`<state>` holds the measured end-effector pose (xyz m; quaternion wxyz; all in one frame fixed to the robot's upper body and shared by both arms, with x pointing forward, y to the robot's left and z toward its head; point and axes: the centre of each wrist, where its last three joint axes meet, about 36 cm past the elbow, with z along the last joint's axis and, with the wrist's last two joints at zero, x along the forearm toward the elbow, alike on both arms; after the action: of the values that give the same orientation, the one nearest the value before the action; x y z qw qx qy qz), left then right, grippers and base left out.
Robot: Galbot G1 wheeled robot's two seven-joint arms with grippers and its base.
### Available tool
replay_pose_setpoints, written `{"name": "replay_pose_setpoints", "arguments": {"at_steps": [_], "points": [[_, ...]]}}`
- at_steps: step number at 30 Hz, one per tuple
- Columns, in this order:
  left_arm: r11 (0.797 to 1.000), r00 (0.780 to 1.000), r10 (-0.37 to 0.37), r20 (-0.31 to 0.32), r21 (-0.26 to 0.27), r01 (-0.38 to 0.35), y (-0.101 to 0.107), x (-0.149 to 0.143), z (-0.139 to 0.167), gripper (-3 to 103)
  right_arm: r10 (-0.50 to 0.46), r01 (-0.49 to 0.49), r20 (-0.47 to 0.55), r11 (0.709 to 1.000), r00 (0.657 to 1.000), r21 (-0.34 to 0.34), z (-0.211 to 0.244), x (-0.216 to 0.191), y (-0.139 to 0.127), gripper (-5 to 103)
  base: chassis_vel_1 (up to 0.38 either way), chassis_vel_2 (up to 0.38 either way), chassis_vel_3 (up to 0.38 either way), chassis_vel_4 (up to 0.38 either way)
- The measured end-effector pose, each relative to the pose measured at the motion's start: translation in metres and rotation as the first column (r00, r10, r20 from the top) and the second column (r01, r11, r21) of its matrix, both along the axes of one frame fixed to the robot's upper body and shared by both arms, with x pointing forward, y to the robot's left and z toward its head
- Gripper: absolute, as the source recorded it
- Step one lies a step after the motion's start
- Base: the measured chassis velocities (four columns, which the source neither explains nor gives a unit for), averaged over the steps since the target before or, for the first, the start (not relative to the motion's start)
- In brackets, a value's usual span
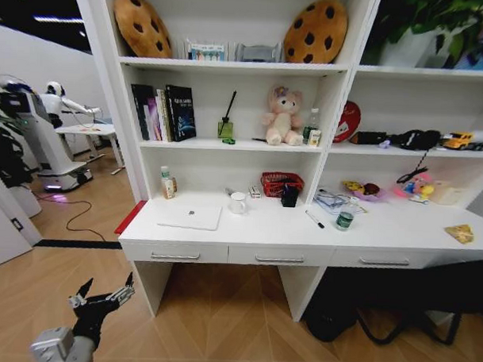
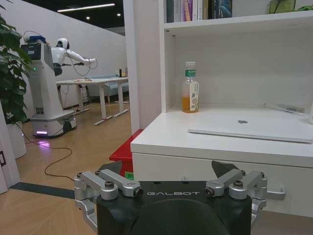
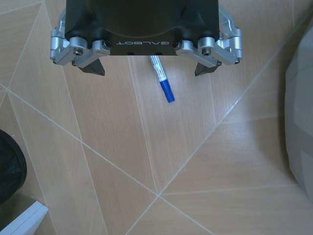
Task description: Organize the objects on the table.
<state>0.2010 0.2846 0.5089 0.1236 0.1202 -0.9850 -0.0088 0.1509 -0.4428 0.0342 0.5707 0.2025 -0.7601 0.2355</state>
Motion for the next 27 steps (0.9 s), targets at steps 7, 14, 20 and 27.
{"name": "replay_pose_setpoints", "arguments": {"at_steps": [7,14,20,27], "points": [[1.000,1.000,0.000,0.000,0.000,0.000,0.000,0.000,0.000,100,0.012,-0.013,-0.012,0.999,1.000,-0.032,0.003,0.009,-0.008,100,0.000,0.000,0.000,0.000],[1.000,1.000,0.000,0.000,0.000,0.000,0.000,0.000,0.000,100,0.010,-0.010,-0.016,1.000,1.000,-0.029,0.003,0.012,-0.006,100,0.000,0.000,0.000,0.000],[1.000,1.000,0.000,0.000,0.000,0.000,0.000,0.000,0.000,100,0.010,-0.010,-0.023,1.000,1.000,-0.028,0.003,0.009,-0.006,100,0.000,0.000,0.000,0.000],[1.000,1.000,0.000,0.000,0.000,0.000,0.000,0.000,0.000,100,0.009,-0.010,-0.022,1.000,1.000,-0.027,0.003,0.010,-0.006,100,-0.033,-0.035,0.043,0.042]]}}
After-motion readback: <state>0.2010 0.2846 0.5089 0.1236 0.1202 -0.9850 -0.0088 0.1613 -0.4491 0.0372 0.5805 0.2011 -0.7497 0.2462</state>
